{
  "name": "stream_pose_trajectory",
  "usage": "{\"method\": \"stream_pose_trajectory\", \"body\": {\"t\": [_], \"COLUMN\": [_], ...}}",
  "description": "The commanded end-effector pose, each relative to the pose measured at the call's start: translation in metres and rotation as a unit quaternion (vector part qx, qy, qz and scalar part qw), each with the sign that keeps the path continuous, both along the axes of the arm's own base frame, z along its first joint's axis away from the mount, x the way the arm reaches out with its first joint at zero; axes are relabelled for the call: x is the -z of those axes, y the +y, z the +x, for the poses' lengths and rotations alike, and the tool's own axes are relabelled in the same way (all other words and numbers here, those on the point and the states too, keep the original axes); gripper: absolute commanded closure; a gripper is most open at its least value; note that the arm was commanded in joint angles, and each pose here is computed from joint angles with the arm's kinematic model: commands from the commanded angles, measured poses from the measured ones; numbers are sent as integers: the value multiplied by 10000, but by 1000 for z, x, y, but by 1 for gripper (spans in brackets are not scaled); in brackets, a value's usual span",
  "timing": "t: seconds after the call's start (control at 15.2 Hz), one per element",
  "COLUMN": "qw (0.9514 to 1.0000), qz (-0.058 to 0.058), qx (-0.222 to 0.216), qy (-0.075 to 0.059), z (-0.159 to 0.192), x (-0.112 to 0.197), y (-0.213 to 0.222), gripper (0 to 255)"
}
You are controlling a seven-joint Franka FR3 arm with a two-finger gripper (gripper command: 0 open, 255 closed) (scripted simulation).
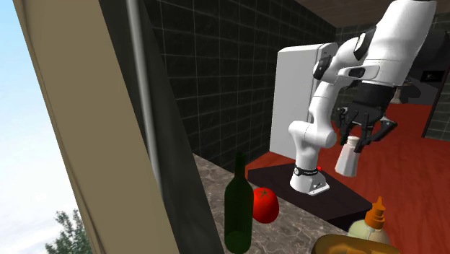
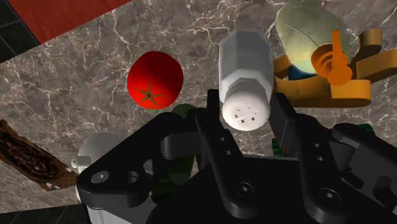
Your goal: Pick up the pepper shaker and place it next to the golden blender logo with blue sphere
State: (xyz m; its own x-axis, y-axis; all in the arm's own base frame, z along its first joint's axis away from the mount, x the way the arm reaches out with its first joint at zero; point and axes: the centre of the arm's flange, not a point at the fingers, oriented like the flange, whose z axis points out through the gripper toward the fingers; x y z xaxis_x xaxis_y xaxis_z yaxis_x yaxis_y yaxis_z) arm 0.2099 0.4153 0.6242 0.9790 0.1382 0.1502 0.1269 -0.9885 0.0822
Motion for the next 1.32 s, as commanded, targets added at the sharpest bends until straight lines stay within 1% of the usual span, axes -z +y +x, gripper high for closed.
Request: {"method": "stream_pose_trajectory", "body": {"t": [0.0, 0.86, 1.25], "qw": [10000, 10000, 10000], "qz": [3, 3, 3], "qx": [9, 9, 9], "qy": [1, 1, 1], "z": [-18, -125, -125], "x": [1, 1, 32], "y": [19, 152, 152], "gripper": [255, 255, 255]}}
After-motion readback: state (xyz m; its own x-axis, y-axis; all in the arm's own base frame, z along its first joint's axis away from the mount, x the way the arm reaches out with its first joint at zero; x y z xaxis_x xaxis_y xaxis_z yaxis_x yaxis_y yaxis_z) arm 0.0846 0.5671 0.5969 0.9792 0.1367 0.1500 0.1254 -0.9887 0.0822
